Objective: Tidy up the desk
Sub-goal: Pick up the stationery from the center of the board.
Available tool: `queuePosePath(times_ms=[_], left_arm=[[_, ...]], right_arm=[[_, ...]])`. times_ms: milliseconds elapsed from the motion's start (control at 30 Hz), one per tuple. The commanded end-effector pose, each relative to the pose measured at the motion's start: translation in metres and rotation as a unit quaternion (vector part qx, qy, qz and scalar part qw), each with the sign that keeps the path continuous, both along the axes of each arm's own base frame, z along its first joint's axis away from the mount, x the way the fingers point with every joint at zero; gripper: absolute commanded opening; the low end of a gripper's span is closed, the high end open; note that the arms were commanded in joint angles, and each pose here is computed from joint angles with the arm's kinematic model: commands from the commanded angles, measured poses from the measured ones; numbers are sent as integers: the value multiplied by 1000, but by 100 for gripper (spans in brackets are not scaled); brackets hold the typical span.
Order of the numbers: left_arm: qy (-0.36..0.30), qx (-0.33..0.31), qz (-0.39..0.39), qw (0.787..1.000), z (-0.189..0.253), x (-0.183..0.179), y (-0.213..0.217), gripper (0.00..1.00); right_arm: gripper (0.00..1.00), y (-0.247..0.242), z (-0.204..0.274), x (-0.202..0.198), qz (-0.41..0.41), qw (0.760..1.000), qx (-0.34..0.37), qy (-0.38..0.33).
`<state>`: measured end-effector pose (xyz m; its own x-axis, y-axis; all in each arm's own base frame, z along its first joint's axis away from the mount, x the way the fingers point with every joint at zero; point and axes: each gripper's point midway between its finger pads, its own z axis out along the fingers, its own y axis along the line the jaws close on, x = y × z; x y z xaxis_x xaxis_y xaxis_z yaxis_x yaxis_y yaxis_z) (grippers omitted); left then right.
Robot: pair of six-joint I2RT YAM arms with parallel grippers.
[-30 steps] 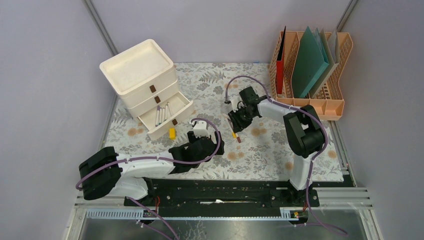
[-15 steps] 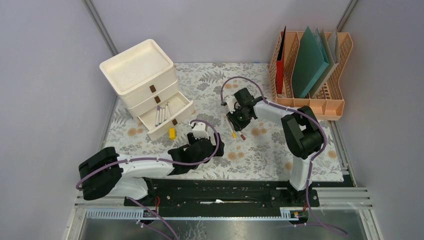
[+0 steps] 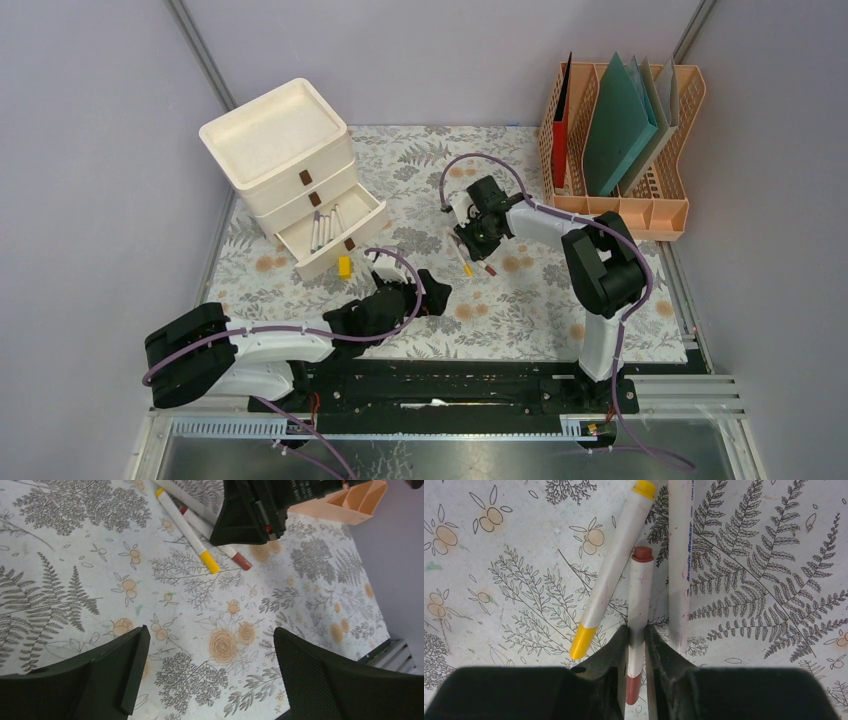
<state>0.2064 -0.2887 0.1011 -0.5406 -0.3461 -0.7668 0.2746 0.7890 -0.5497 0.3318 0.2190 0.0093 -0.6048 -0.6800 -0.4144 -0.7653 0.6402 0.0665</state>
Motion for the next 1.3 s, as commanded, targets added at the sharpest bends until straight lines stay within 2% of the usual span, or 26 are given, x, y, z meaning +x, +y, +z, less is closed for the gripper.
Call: queuePosePath(times_ms=[0,233,733,1267], left_arm=[[-39,-39,-17,998,28,3,-12,99],[-66,-57,-35,996,41,2,-18,99],[-80,-61,-32,994,42,7,-21,99],[-77,-93,-55,991,50,8,-25,99]], right_arm=[[7,-11,-19,-13,7,999,-33,32],[0,-3,-18,-19,10,999,-11,48],[0,14,16,-23,17,998,52,43],[0,19,43,-27,19,992,111,55]])
